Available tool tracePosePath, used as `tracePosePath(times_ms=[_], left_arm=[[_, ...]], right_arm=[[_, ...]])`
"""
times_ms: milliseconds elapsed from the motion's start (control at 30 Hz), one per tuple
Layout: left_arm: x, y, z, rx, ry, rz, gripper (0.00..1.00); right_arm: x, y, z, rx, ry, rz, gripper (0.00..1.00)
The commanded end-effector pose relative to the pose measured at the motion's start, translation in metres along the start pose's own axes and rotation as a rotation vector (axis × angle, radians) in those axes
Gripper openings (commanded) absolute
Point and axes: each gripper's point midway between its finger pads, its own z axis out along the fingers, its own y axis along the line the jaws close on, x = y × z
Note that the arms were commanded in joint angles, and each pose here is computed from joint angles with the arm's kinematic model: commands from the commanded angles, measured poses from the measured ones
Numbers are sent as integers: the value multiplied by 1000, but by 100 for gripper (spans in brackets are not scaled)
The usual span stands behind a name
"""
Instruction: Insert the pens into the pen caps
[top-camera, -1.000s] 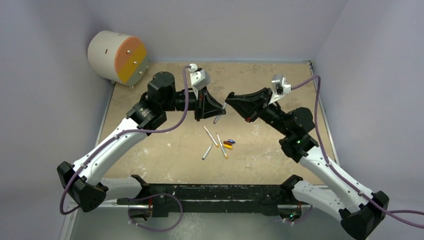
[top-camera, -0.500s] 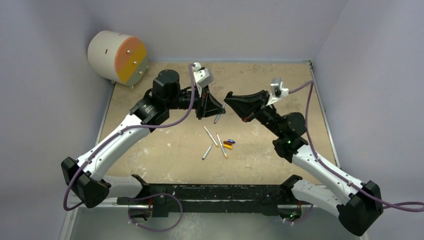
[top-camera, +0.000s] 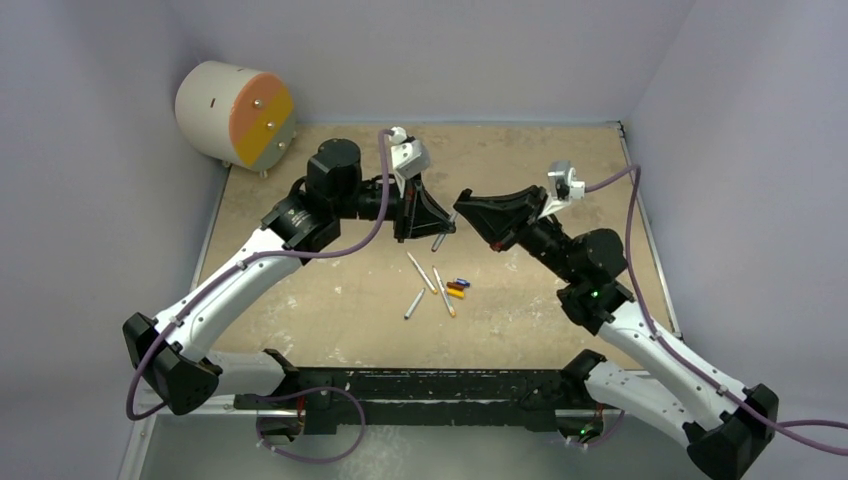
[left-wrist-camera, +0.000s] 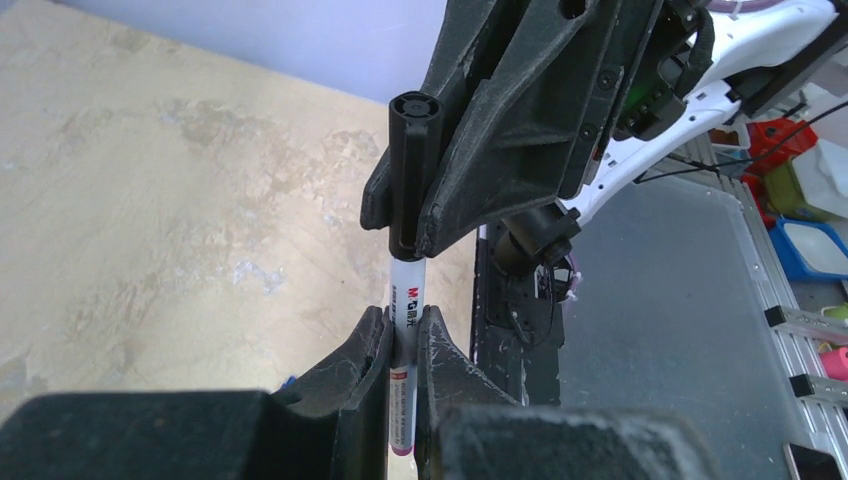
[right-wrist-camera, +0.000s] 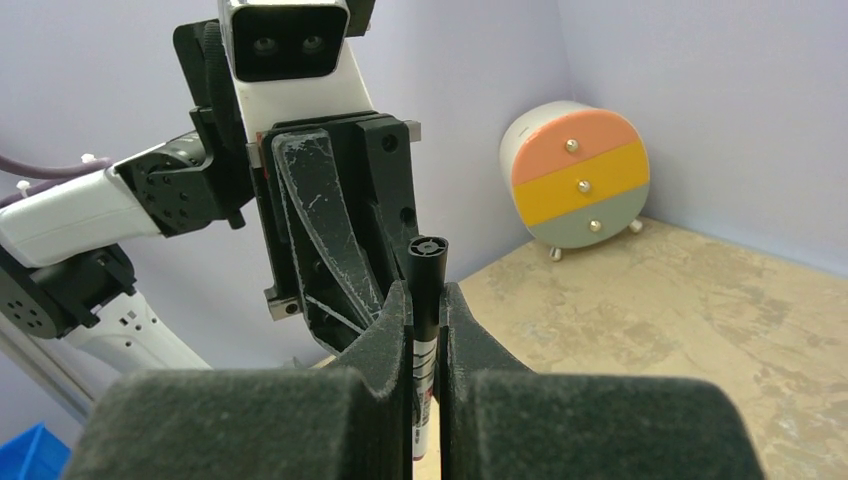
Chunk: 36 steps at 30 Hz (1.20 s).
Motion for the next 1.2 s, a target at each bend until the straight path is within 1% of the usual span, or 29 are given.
tracePosePath(times_ms=[0,133,233,300,400,500,600,667,733,800,833,867,900,933,967,1000,1033,1067,1100,1167], left_arm=[[-89,-41,-20,82,-248,280,0],[-68,-46,-17,147,-190,247,0],[-61,-49,-21,154,-171,248,0],[-59,-52,-23,156,-165,252,0],[-58,-54,-25,158,-162,255,0],[-60,-53,-26,146,-168,255,0],[-59,-47,-24,124,-176,242,0],[-59,-43,-22,103,-181,222,0],[-58,-36,-20,76,-180,199,0],[-56,-30,-17,48,-176,171,0],[-56,-28,-17,43,-175,165,0],[-54,-26,-16,36,-174,155,0],[-55,-25,-16,26,-178,146,0],[-54,-24,-16,23,-181,142,0],[-54,-24,-16,24,-181,139,0],[-53,-24,-15,24,-184,136,0],[-53,-24,-15,27,-184,134,0],[-52,-24,-15,27,-184,130,0],[-52,-24,-15,29,-186,127,0],[-52,-26,-15,41,-186,125,0]], right_arm=[[36,4,-12,14,210,-12,5],[7,5,-11,55,155,-70,23],[-8,8,-14,67,128,-102,36],[-14,9,-17,80,115,-114,43],[-19,8,-21,95,107,-127,48],[-23,8,-24,109,97,-134,49],[-28,6,-28,136,84,-141,46],[-33,4,-30,153,68,-145,39],[-38,5,-33,161,46,-146,23],[-45,10,-35,148,19,-149,4],[-49,13,-35,134,3,-152,0],[-53,18,-35,113,-16,-155,0],[-58,22,-35,96,-35,-157,2],[-63,27,-34,78,-53,-159,9],[-69,31,-32,59,-70,-164,23],[-75,36,-29,40,-89,-173,39],[-79,38,-26,29,-93,-179,48],[-83,42,-22,12,-101,-190,55],[-84,42,-16,4,-97,-198,59],[-88,43,-7,-12,-98,-216,63]])
